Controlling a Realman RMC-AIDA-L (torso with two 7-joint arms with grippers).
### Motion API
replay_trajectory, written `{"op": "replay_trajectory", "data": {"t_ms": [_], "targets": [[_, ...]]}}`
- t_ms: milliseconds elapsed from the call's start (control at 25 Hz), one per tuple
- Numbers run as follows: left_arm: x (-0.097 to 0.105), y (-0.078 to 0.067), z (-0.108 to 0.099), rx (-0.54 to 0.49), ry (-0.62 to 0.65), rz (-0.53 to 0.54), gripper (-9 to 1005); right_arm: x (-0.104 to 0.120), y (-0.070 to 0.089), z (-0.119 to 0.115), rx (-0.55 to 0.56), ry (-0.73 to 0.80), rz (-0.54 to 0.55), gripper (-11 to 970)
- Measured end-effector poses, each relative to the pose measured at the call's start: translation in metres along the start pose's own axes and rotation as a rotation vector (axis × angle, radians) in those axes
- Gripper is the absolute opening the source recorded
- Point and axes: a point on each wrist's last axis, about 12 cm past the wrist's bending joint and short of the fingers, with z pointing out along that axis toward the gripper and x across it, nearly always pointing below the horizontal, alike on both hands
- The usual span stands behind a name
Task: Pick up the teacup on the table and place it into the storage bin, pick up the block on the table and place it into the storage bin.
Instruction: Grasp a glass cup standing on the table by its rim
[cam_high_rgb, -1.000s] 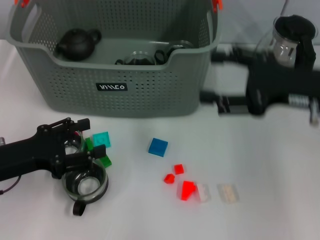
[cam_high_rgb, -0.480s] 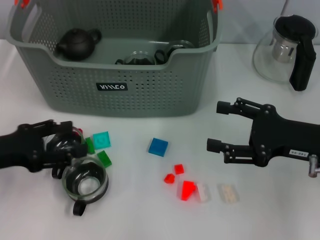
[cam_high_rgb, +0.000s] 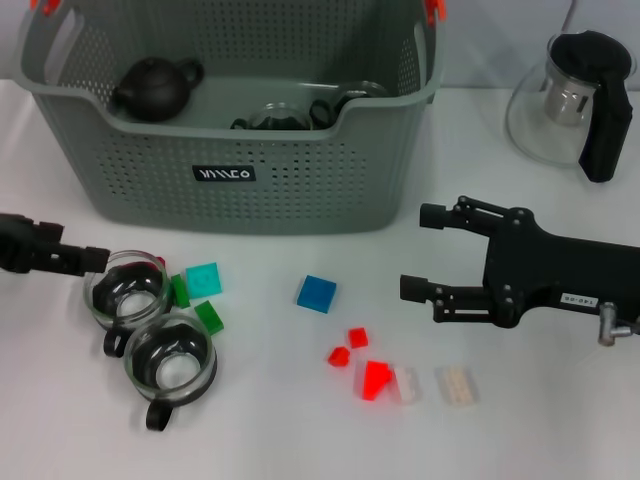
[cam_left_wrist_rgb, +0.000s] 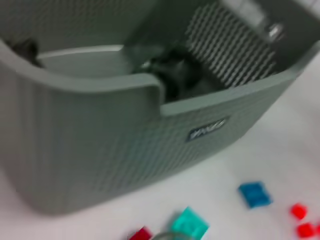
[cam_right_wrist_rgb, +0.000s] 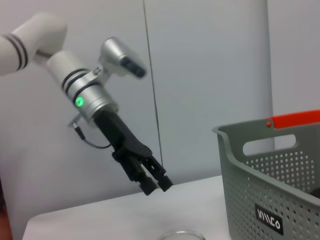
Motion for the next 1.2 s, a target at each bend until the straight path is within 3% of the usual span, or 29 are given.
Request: {"op": "replay_trajectory", "data": {"t_ms": [200, 400, 560, 800, 1080, 1200], "targets": [[-0.037, -0.007, 0.020, -0.118, 0.190, 0.055, 873, -0.001, -0.003, 0.005, -0.001, 0.002, 0.008, 928], [-0.052, -0.012, 0.048, -0.240, 0.285, 0.146, 872, -0.001, -0.004, 0.006, 0.007, 0.005, 0.011, 928], [-0.050, -0.018, 0.070, -0.261, 0.309, 0.215, 872, -0.001, -0.004, 0.006, 0.006, 0.004, 0.011, 928], [-0.039, -0.016, 0.093, -0.248, 0.345, 0.232, 873, 0.000, -0.003, 0.006, 0.003, 0.003, 0.016, 927], [-0.034, -0.014, 0.106, -0.250, 0.355, 0.240, 871, 0.002, -0.003, 0.004, 0.000, 0.005, 0.024, 928], [-0.036, -0.012, 0.107, -0.261, 0.344, 0.231, 818, 0.001, -0.003, 0.004, -0.003, 0.004, 0.022, 928]]}}
